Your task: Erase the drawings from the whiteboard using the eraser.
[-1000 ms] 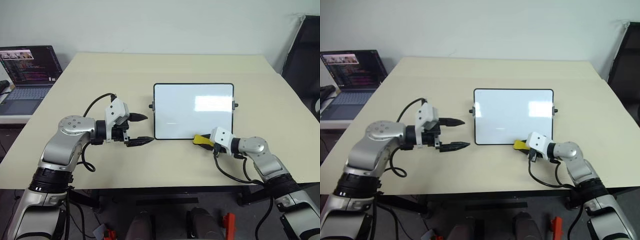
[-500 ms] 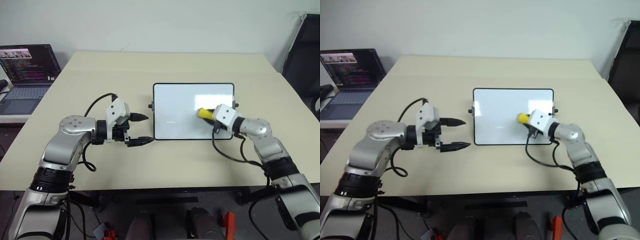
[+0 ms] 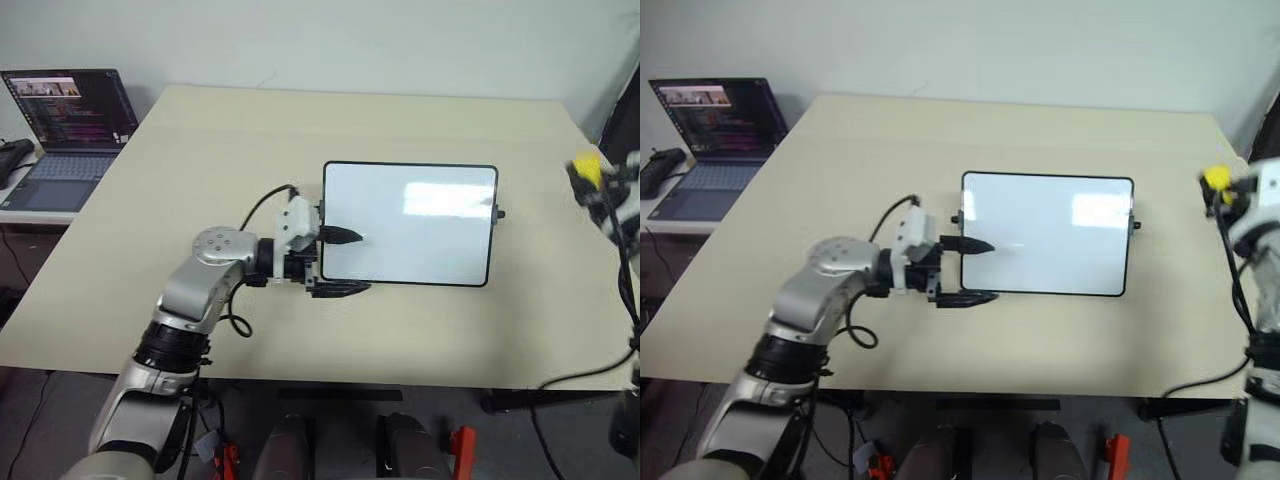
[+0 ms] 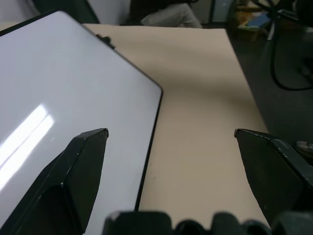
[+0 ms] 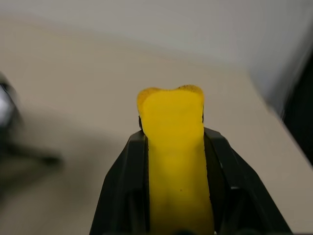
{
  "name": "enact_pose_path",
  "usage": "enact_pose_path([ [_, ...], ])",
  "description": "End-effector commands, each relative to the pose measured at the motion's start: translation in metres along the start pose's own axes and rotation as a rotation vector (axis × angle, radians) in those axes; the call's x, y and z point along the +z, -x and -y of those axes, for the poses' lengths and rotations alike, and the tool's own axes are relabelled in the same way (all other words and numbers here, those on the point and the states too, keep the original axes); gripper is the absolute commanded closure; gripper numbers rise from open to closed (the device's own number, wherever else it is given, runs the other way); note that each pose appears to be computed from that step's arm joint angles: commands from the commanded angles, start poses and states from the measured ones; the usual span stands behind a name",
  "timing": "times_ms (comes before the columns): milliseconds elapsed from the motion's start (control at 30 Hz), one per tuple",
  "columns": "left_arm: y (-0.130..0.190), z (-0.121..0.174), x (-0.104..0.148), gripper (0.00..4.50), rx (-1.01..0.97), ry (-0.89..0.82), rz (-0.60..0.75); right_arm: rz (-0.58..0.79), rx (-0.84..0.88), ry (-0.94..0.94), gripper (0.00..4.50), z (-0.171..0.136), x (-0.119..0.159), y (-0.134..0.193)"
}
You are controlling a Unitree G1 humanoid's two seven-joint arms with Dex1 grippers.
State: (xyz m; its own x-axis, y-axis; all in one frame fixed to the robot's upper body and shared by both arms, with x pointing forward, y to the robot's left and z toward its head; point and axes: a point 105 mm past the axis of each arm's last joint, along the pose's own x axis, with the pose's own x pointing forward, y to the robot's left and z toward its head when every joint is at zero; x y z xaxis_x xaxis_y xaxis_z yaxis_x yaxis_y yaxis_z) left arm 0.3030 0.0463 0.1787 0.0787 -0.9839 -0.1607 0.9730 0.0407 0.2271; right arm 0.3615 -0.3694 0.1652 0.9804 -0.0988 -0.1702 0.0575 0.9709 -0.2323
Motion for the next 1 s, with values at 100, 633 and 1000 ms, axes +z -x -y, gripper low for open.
enact_pose_path([
  [100, -0.014, 0.007, 0.011, 0.00, -0.052, -0.052, 0.028, -0.182, -0.068, -0.036, 3.43, 0.007, -0.039, -0.003],
  [633, 0.018, -0.012, 0.006, 0.00, 0.152, -0.052, 0.020, -0.115, -0.052, 0.029, 0.01, 0.025, -0.020, -0.006],
  [1000, 0.150, -0.099, -0.016, 0.00, 1.058, -0.040, 0.083, 0.292, 0.120, 0.009, 0.01, -0.052, 0.029, -0.011],
])
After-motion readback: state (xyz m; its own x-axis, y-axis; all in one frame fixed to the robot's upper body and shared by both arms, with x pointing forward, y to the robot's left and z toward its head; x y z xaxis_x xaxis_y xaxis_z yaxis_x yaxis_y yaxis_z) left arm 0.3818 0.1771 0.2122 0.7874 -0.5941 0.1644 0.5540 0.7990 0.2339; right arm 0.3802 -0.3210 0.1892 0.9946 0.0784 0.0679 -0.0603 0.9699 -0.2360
